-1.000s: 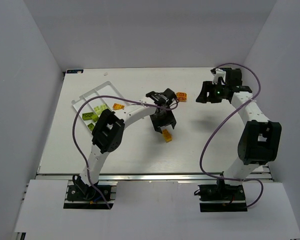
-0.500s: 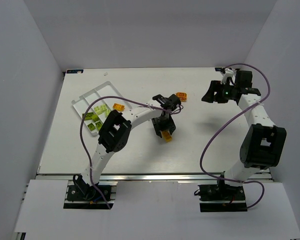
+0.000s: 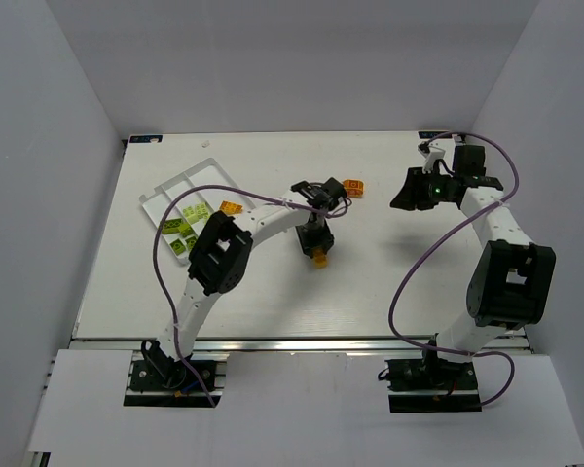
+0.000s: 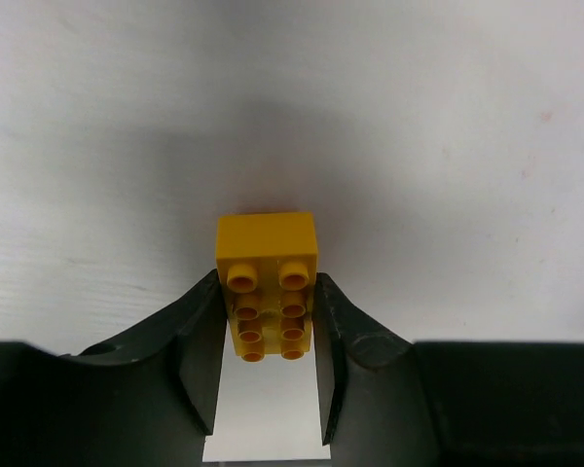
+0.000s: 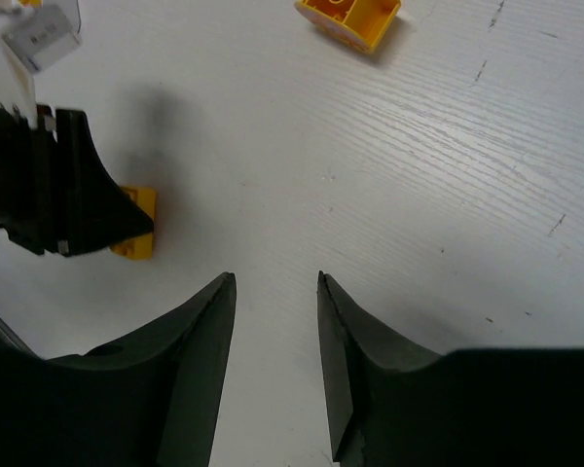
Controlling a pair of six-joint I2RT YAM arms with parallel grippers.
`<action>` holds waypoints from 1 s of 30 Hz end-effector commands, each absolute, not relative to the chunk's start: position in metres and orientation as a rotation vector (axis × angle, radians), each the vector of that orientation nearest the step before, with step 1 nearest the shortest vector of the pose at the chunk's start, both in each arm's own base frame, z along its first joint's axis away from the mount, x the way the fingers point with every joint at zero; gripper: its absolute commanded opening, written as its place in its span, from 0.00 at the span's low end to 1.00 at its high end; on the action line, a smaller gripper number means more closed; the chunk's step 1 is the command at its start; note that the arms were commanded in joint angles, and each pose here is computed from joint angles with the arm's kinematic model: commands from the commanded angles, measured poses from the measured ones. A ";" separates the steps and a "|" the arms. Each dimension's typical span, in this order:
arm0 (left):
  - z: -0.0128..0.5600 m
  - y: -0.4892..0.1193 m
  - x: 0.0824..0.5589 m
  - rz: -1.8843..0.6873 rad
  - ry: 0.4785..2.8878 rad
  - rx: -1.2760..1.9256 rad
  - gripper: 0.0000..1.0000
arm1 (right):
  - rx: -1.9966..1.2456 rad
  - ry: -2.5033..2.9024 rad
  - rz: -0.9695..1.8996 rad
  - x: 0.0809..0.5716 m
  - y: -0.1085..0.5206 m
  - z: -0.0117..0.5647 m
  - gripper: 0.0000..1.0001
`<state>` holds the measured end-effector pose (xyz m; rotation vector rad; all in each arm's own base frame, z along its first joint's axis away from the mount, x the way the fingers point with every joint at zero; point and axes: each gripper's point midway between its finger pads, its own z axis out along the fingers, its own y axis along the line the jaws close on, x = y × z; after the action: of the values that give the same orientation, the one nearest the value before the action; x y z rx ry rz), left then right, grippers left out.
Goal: Sort the legos into containers by color
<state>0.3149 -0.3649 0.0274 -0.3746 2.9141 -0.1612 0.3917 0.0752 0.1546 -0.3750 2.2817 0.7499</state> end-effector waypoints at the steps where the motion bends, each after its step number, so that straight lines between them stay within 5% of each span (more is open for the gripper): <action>1: 0.086 -0.322 0.365 -0.214 2.731 -0.427 0.02 | -0.489 2.227 0.781 0.387 0.086 0.158 0.44; 13: 0.116 -0.166 0.470 -0.065 2.561 -0.648 0.00 | -0.595 2.260 0.787 0.390 0.108 0.131 0.45; 19: 0.092 -0.108 0.497 0.042 2.544 -0.790 0.07 | -0.677 2.273 0.755 0.399 0.124 0.122 0.59; 23: 0.085 -0.092 0.509 0.033 2.532 -0.837 0.23 | -0.704 2.275 0.700 0.415 0.128 0.119 0.65; 26: 0.083 -0.083 0.514 0.016 2.532 -0.847 0.60 | -0.713 2.271 0.643 0.430 0.127 0.119 0.73; 30: 0.095 -0.085 0.522 -0.044 2.516 -0.818 0.74 | -0.855 2.168 0.514 0.458 0.126 0.119 0.89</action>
<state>0.5032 -0.0749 0.0505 -0.8750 2.5981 0.0717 0.4249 0.1294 0.1040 -0.7269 2.3028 0.6613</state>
